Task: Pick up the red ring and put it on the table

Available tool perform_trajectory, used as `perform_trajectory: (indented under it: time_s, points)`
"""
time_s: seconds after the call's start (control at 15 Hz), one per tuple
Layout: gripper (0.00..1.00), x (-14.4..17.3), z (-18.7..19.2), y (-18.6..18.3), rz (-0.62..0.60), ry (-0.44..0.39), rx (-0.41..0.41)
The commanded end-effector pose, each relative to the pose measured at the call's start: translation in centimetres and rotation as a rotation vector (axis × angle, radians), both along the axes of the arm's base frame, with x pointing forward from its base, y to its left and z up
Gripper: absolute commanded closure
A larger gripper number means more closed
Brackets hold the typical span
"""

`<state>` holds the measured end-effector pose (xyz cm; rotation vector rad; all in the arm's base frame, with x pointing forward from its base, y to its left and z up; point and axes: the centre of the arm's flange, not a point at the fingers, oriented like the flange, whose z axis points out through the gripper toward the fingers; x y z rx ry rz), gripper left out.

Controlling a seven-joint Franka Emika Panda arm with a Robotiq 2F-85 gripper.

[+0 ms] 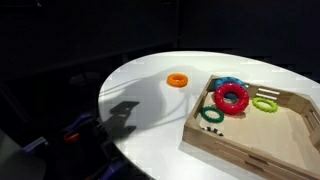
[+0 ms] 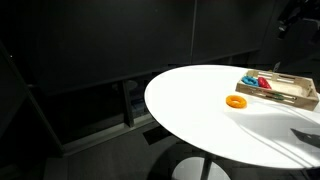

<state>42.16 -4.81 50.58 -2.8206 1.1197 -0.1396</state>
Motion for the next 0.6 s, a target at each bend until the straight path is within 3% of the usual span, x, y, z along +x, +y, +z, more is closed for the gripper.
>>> perform_trajectory:
  time_s: [0.0, 0.53]
  points:
    - [0.00, 1.43, 0.40, -0.91, -0.008, -0.003, 0.024]
    - [0.00, 0.85, -0.41, -0.70, -0.009, 0.005, 0.010]
